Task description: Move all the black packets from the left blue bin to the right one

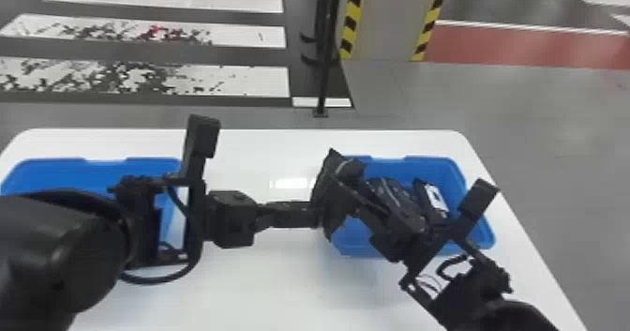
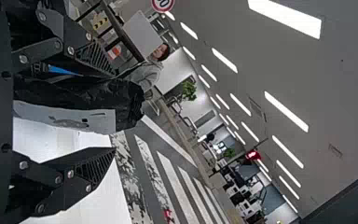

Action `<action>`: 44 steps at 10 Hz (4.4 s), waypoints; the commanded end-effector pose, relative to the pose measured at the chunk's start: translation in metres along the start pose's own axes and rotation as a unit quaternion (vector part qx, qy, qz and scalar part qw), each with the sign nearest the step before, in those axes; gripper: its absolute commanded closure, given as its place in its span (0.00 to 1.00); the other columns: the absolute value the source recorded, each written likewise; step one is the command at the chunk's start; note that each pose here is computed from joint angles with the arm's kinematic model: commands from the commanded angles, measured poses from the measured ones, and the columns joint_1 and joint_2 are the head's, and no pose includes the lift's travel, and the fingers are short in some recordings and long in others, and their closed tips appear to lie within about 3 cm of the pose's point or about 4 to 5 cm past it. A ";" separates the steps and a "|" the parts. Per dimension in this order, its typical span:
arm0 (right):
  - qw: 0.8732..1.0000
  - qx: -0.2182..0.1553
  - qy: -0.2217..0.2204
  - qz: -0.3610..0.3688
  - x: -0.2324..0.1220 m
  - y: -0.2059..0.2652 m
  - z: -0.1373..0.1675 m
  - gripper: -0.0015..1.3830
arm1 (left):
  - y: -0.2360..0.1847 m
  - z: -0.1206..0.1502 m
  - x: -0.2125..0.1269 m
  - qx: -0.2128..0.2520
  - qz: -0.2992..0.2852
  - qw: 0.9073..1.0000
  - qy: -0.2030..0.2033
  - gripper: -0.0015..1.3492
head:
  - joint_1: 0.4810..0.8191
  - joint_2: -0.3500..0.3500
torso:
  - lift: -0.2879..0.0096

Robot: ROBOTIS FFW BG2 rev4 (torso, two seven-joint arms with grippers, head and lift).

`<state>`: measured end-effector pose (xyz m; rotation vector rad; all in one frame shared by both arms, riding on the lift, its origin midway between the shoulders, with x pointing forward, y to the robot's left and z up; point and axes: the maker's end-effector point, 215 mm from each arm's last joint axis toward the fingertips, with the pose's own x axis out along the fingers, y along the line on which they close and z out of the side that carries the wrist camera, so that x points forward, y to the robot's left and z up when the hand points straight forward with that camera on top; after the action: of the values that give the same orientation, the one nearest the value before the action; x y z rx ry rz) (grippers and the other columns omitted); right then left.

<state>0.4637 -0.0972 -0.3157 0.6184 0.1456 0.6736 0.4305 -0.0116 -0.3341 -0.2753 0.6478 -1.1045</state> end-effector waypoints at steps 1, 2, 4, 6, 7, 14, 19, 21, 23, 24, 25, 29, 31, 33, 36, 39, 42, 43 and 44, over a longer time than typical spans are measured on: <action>1.000 0.001 -0.007 0.000 0.000 0.001 0.006 0.92 | -0.002 -0.001 0.001 -0.002 -0.004 1.000 0.000 0.91 | 0.63 0.31 | 0.50; 1.000 0.001 -0.009 0.002 0.000 0.002 0.006 0.92 | -0.003 0.000 0.001 -0.002 -0.004 1.000 -0.002 0.91 | 0.63 0.30 | 0.50; 1.000 0.009 -0.011 0.005 0.000 0.003 0.005 0.92 | -0.003 0.008 -0.001 -0.005 -0.008 1.000 -0.028 0.61 | 0.63 0.30 | 0.50; 1.000 0.011 -0.020 -0.013 -0.007 -0.016 0.014 0.92 | 0.001 0.005 -0.008 -0.017 -0.008 0.999 -0.046 0.19 | 0.63 0.31 | 0.50; 0.999 -0.001 -0.023 -0.031 -0.015 -0.035 0.024 0.92 | -0.004 0.000 -0.008 -0.025 -0.017 0.998 -0.053 0.12 | 0.63 0.30 | 0.50; 0.992 -0.012 0.001 -0.129 -0.048 -0.150 0.056 0.78 | -0.011 -0.026 -0.044 -0.070 -0.046 0.988 -0.132 0.12 | 0.63 0.16 | 0.50; 0.981 -0.081 -0.032 -0.175 -0.077 -0.176 0.081 0.08 | 0.016 -0.030 -0.110 -0.051 0.041 0.983 -0.171 0.11 | 0.63 0.12 | 0.50; 0.967 -0.154 -0.063 -0.194 -0.109 -0.152 0.081 0.08 | 0.040 -0.015 -0.174 0.016 0.138 0.965 -0.223 0.12 | 0.63 0.16 | 0.50; 0.950 -0.206 -0.045 -0.228 -0.154 -0.119 0.062 0.08 | 0.043 -0.020 -0.245 0.063 0.256 0.936 -0.234 0.12 | 0.63 0.27 | 0.50; 0.945 -0.223 -0.038 -0.235 -0.172 -0.104 0.057 0.08 | 0.041 -0.026 -0.268 0.075 0.297 0.922 -0.236 0.12 | 0.63 0.33 | 0.50; 0.938 -0.248 -0.025 -0.239 -0.190 -0.085 0.055 0.08 | 0.034 -0.027 -0.291 0.093 0.338 0.907 -0.233 0.12 | 0.63 0.37 | 0.50; 0.902 -0.354 -0.025 -0.248 -0.227 -0.013 0.074 0.08 | 0.021 -0.043 -0.317 0.108 0.410 0.875 -0.234 0.12 | 0.63 0.48 | 0.50; 0.904 -0.344 -0.027 -0.254 -0.230 -0.018 0.072 0.08 | 0.020 -0.036 -0.314 0.117 0.406 0.875 -0.237 0.11 | 0.63 0.50 | 0.50; 0.906 -0.339 -0.029 -0.253 -0.230 -0.019 0.070 0.08 | 0.019 -0.033 -0.306 0.117 0.397 0.879 -0.238 0.11 | 0.63 0.48 | 0.50; 0.907 -0.335 -0.033 -0.251 -0.228 -0.018 0.071 0.08 | 0.021 -0.032 -0.307 0.116 0.398 0.878 -0.239 0.12 | 0.63 0.47 | 0.50; 0.910 -0.329 -0.039 -0.250 -0.227 -0.016 0.072 0.08 | 0.023 -0.033 -0.305 0.113 0.396 0.879 -0.241 0.12 | 0.63 0.47 | 0.50; 0.913 -0.322 -0.040 -0.249 -0.225 -0.017 0.069 0.08 | 0.023 -0.033 -0.305 0.112 0.395 0.879 -0.242 0.12 | 0.63 0.48 | 0.50; 0.914 -0.320 -0.042 -0.247 -0.224 -0.016 0.069 0.08 | 0.024 -0.034 -0.305 0.110 0.395 0.879 -0.243 0.12 | 0.63 0.48 | 0.50; 0.914 -0.318 -0.042 -0.247 -0.223 -0.017 0.067 0.08 | 0.024 -0.034 -0.304 0.108 0.395 0.879 -0.244 0.12 | 0.63 0.48 | 0.50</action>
<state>0.3202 -0.2798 -0.2854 -0.0356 -0.0056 0.1723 0.3392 0.2740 -0.2672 -0.0643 0.1330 -0.2807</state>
